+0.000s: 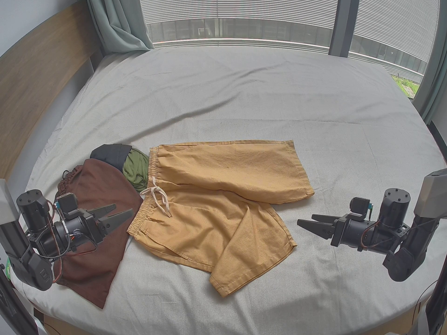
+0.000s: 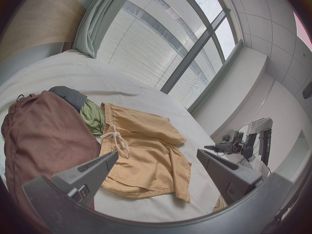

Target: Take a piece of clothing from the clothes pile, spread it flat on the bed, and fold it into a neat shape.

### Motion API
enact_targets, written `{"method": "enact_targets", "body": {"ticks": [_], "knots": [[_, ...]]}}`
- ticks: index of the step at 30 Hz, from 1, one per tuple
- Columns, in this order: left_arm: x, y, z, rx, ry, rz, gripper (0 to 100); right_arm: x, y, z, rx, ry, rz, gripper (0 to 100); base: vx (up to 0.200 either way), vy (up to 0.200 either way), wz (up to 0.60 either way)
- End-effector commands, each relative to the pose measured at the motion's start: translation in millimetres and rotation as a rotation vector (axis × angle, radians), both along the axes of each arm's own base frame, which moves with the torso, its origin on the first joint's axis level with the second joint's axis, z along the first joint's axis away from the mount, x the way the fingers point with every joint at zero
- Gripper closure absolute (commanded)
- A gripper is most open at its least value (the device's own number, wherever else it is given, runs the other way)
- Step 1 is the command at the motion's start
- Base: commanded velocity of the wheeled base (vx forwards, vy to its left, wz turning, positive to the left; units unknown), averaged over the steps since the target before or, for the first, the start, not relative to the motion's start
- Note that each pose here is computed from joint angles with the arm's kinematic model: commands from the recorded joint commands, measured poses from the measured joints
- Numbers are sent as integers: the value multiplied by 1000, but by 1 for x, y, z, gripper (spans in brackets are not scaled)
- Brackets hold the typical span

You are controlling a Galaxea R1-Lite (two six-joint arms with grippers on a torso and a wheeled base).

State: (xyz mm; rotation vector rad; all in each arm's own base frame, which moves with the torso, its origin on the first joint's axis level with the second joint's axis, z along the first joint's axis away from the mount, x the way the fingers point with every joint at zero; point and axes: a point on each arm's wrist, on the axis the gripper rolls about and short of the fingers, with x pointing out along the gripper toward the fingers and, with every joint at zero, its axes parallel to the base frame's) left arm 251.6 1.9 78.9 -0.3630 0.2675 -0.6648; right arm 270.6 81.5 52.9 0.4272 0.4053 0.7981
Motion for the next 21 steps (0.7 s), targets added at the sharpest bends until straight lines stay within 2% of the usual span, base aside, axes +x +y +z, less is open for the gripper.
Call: {"method": "enact_targets", "body": {"ticks": [1, 9, 21], "knots": [[-2, 0, -5, 5, 22, 1, 0, 1, 2, -14, -15, 51, 3, 0, 0, 0, 0], [4, 3, -20, 73, 16, 5, 0, 4, 3, -45, -41, 148, 5, 0, 0, 0, 0], [6, 4, -18, 71, 5, 3, 0, 8, 3, -70, -59, 226, -5, 0, 0, 0, 0]]}}
